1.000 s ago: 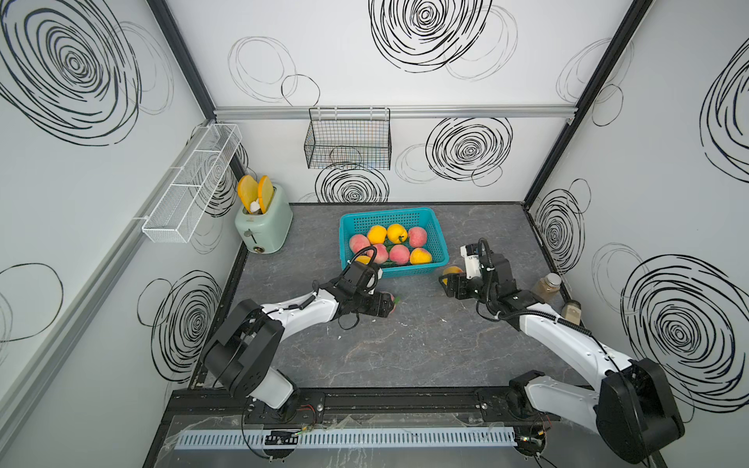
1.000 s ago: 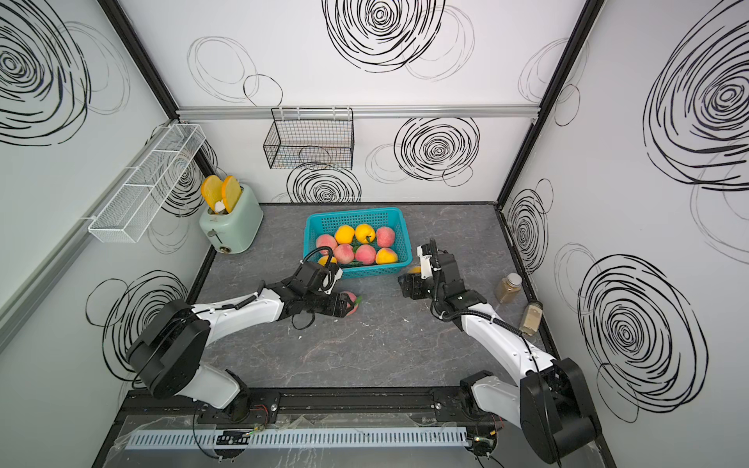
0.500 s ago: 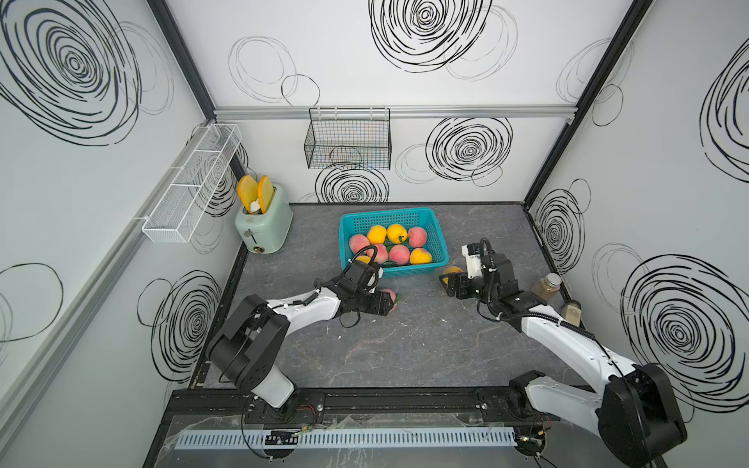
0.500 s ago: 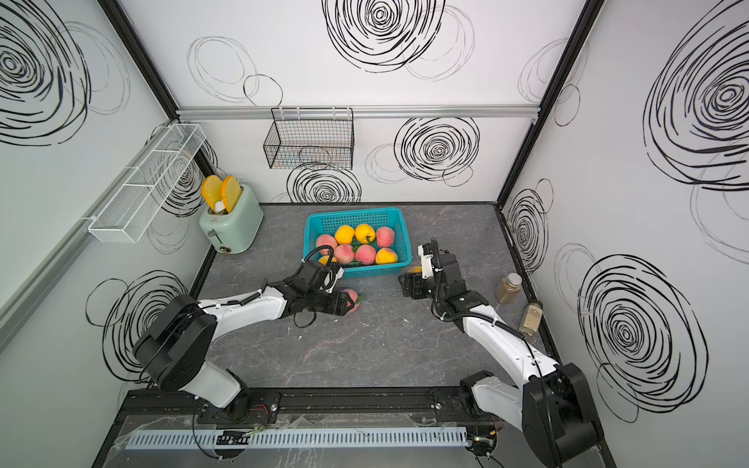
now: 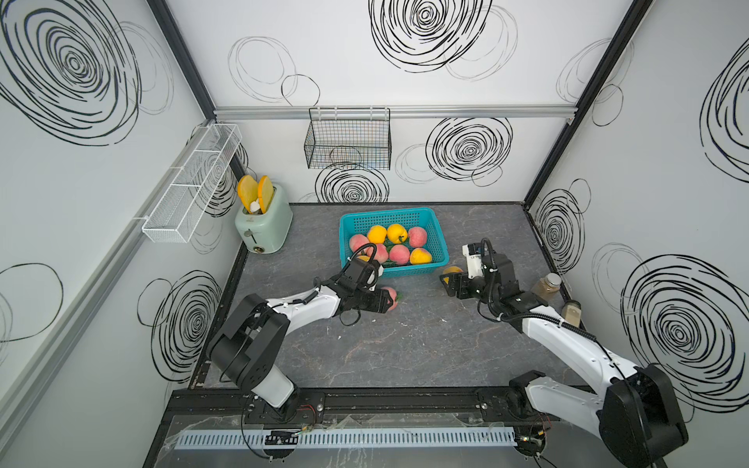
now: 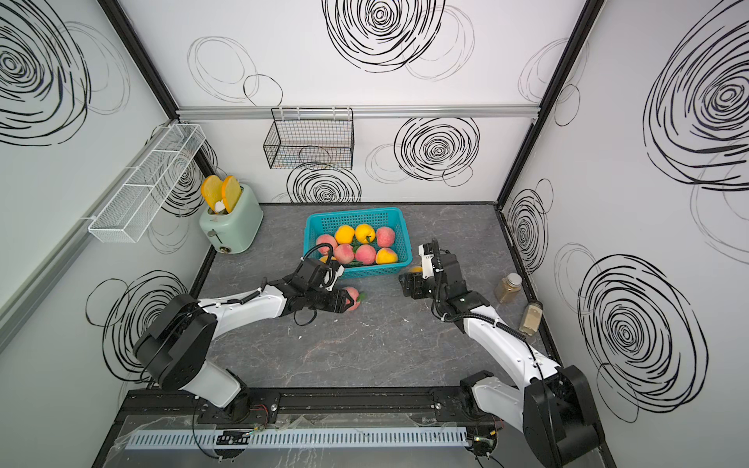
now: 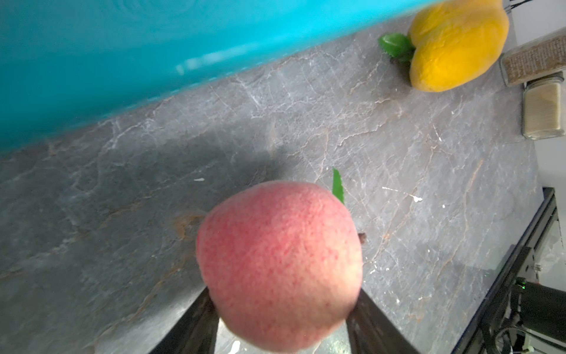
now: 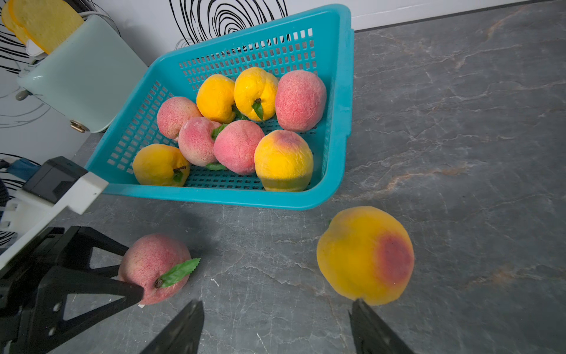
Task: Put the peaches into the basket
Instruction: Pick up the peach from the center of the board.
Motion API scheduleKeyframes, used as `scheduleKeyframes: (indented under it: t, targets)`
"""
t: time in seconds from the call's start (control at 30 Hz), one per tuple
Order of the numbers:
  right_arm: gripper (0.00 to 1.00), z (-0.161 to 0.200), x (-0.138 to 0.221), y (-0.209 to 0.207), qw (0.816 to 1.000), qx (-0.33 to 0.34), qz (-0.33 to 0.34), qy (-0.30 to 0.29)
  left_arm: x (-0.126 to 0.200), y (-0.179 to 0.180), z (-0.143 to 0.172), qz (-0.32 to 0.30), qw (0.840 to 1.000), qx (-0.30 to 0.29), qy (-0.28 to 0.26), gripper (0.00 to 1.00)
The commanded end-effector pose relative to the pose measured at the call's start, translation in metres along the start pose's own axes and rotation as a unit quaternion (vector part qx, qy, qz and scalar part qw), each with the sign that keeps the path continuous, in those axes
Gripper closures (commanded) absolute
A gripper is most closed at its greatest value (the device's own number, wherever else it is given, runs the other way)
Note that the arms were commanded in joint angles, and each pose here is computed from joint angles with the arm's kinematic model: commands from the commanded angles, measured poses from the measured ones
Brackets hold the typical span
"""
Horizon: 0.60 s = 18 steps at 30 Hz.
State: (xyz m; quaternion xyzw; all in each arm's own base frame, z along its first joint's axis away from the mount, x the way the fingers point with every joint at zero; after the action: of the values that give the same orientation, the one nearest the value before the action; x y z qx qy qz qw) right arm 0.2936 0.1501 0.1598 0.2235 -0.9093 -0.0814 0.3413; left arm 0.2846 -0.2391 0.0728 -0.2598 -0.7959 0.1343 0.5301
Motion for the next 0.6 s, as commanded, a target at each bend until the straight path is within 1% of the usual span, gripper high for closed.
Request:
scheduleKeyframes:
  t: [0.0, 0.2, 0.3, 0.57]
  targets:
    - [0.21, 0.0013, 0.0039, -0.0024, 1.0, -0.002, 0.006, -0.001, 0.0025, -0.0077, -0.0165, 0.014, 1.0, -0.006, -0.022, 0.38]
    - [0.21, -0.0003, 0.0042, -0.0015, 1.0, -0.002, 0.005, -0.002, 0.0054, -0.0084, -0.0171, 0.014, 1.0, -0.008, -0.026, 0.39]
    - [0.21, 0.0, 0.0042, -0.0014, 1.0, -0.002, 0.004, -0.001, 0.0064, -0.0091, -0.0174, 0.015, 0.999, -0.008, -0.027, 0.43]
    - [0.21, -0.0001, 0.0034, -0.0011, 1.0, -0.003, 0.003, 0.001, 0.0112, -0.0098, -0.0181, 0.014, 0.999, -0.01, -0.034, 0.42]
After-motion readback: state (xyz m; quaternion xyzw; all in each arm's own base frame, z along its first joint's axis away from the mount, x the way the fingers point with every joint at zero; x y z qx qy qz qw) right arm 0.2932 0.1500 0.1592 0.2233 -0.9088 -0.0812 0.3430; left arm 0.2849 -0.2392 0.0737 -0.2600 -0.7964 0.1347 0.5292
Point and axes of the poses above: each gripper's point midway between its finger pads, its own x axis back along the fingers, its own y axis along the line the jaws close on, z = x × y, the point moved 2 cm from there along x, back along the fingers, and after that the axes turned 3 degrees about x, right-handed, at the moved point
